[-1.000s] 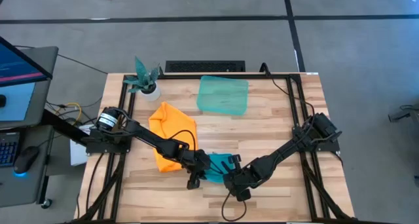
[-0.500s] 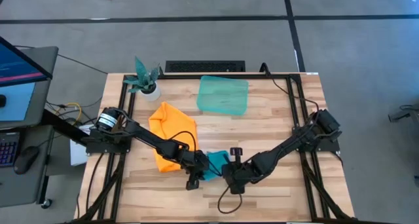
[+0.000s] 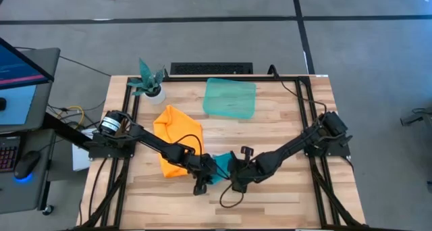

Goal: Roll microfiber towels into tight, uniform cylinder then place into a basket
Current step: Roll the blue microfiber towel

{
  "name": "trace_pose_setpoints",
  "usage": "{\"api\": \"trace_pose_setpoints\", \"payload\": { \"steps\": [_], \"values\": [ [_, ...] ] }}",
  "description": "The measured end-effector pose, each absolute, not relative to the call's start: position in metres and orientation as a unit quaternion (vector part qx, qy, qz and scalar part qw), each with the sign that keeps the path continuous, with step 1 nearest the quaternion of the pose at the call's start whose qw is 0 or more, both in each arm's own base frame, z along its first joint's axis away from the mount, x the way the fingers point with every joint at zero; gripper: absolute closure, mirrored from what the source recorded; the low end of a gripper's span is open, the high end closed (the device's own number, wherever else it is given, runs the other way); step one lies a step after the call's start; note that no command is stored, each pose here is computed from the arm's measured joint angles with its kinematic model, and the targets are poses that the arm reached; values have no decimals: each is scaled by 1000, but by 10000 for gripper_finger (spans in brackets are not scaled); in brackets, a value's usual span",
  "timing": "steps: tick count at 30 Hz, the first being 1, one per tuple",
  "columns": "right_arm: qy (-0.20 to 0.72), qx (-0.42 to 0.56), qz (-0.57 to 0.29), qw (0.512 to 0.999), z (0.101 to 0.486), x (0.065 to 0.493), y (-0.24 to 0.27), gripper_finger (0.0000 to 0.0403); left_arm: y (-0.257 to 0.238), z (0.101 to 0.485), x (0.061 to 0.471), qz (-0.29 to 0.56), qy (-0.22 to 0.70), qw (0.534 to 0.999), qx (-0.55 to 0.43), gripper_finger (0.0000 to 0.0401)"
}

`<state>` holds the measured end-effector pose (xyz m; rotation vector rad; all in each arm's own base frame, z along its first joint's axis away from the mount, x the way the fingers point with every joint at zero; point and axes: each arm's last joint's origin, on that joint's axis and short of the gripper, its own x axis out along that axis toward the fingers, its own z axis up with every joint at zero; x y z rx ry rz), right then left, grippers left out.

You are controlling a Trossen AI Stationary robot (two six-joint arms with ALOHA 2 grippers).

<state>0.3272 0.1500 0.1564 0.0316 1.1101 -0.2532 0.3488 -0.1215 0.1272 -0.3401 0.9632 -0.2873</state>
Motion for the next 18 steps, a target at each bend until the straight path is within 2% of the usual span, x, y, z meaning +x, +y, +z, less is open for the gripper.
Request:
{"api": "trace_pose_setpoints", "payload": {
  "steps": [11, 18],
  "values": [
    [514, 70, -163, 839, 141, 328, 130, 389, -118, 127, 350, -125, 457, 866, -159, 378],
    [519, 75, -182, 832, 134, 330, 125, 391, -114, 125, 350, -80, 454, 875, -146, 376]
  ]
}}
